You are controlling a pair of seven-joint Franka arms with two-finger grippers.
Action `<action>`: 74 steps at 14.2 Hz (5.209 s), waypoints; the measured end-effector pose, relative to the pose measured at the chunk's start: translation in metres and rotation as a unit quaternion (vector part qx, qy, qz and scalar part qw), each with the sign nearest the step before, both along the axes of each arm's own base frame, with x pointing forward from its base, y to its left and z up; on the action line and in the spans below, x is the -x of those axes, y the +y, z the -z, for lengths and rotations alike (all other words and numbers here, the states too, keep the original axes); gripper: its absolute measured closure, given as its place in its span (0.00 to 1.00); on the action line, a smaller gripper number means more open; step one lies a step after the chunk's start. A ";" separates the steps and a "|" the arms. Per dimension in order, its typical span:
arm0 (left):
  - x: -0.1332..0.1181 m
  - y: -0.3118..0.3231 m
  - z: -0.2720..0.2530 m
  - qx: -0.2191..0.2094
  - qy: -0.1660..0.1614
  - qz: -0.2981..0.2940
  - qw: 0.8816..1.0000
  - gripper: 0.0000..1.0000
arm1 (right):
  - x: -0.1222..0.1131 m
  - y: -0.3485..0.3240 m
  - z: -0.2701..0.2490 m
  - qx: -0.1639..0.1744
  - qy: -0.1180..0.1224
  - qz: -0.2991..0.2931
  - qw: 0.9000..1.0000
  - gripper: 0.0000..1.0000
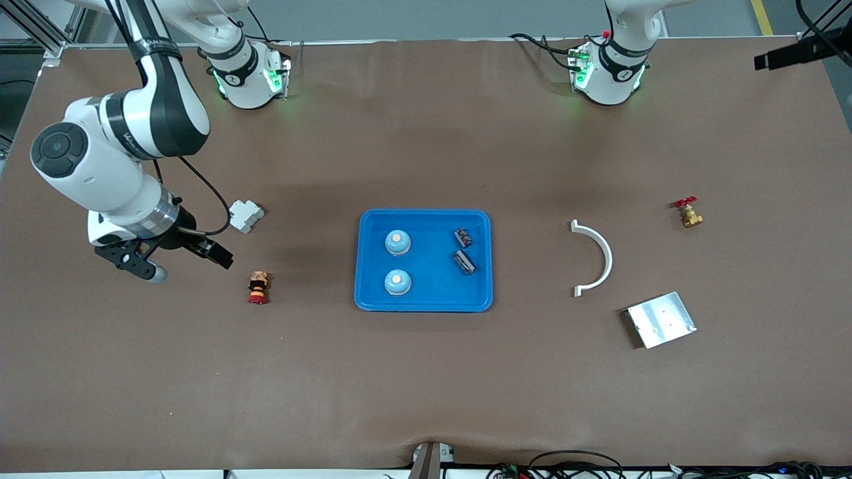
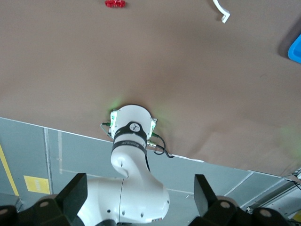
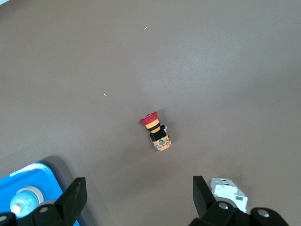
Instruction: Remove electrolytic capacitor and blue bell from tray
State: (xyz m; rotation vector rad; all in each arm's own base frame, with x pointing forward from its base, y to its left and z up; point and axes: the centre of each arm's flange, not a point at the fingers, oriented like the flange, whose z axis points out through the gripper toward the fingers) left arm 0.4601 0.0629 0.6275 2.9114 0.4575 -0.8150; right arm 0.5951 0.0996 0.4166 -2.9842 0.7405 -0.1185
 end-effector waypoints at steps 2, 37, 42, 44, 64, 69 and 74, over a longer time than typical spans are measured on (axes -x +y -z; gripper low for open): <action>-0.032 0.005 0.007 0.002 -0.018 0.001 1.000 0.00 | -0.003 0.019 0.009 -0.004 -0.005 0.011 1.000 0.00; -0.178 -0.304 0.177 0.003 -0.176 -0.061 0.982 0.00 | -0.004 0.343 0.197 0.018 -0.038 0.134 0.990 0.00; -0.160 -0.391 0.243 -0.016 -0.155 -0.082 0.984 0.00 | 0.012 0.363 0.201 0.018 -0.036 0.135 0.990 0.00; -0.153 -0.413 0.272 -0.023 -0.146 -0.081 0.986 0.00 | 0.014 0.363 0.205 0.021 -0.033 0.134 0.990 0.00; -0.133 -0.496 0.420 -0.046 -0.204 -0.137 0.968 0.00 | 0.005 0.364 0.198 0.029 -0.030 0.134 0.990 0.33; -0.126 -0.499 0.436 -0.062 -0.190 -0.163 0.966 0.00 | -0.036 0.318 0.125 0.049 -0.002 0.092 0.995 0.33; -0.113 -0.501 0.456 -0.076 -0.175 -0.159 0.969 0.00 | -0.069 0.226 0.036 0.070 0.009 0.021 0.997 0.33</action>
